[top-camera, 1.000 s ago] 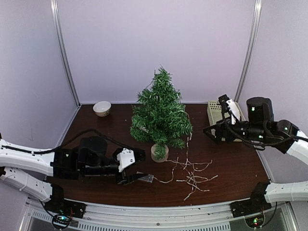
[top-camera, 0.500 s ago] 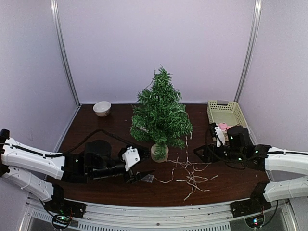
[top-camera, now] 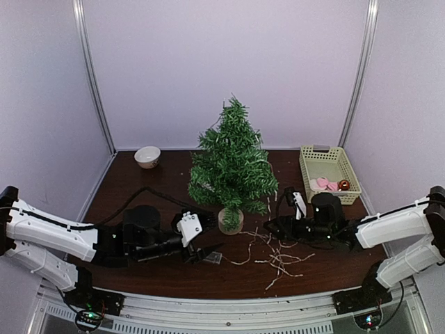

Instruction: Decorate the small christmas tree

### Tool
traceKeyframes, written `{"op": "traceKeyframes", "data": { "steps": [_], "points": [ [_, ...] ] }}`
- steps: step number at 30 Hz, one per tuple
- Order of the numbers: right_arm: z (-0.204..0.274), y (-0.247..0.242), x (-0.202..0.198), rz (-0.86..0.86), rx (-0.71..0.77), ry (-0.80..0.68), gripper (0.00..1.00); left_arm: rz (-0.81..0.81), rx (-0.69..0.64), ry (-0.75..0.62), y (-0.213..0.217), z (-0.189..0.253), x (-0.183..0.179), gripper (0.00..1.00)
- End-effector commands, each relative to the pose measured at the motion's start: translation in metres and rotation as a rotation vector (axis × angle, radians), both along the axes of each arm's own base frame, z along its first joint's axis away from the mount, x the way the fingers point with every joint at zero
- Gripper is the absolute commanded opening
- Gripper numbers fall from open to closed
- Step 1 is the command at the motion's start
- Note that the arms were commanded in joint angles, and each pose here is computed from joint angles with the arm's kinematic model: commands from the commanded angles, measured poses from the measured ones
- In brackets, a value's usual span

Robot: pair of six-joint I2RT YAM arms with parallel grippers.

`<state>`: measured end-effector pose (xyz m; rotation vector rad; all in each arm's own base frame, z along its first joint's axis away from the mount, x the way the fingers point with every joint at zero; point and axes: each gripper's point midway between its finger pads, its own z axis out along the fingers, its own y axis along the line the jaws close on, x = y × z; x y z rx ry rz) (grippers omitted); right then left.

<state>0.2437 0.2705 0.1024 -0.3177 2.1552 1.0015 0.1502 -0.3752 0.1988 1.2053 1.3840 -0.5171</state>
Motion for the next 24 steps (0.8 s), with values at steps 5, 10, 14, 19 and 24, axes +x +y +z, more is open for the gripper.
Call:
{"op": "traceKeyframes", "data": {
  "steps": [5, 10, 14, 19, 24],
  "points": [
    [-0.002, 0.03, -0.011, 0.096, 0.137, -0.002, 0.23, 0.04, -0.058, -0.022, 0.001, 0.007, 0.006, 0.75],
    [0.033, 0.036, -0.027, 0.127, 0.195, -0.045, 0.0, 0.037, -0.042, -0.018, 0.006, 0.001, 0.004, 0.74],
    [0.081, 0.034, -0.043, 0.148, 0.167, -0.123, 0.0, 0.002, -0.004, -0.032, 0.003, -0.008, -0.002, 0.72],
    [0.122, 0.017, -0.057, 0.154, 0.175, -0.166, 0.0, -0.049, 0.024, -0.134, -0.016, -0.008, -0.013, 0.67],
    [0.151, 0.017, -0.074, 0.218, 0.215, -0.176, 0.0, -0.099, -0.002, -0.176, -0.054, -0.007, -0.022, 0.66]
  ]
}}
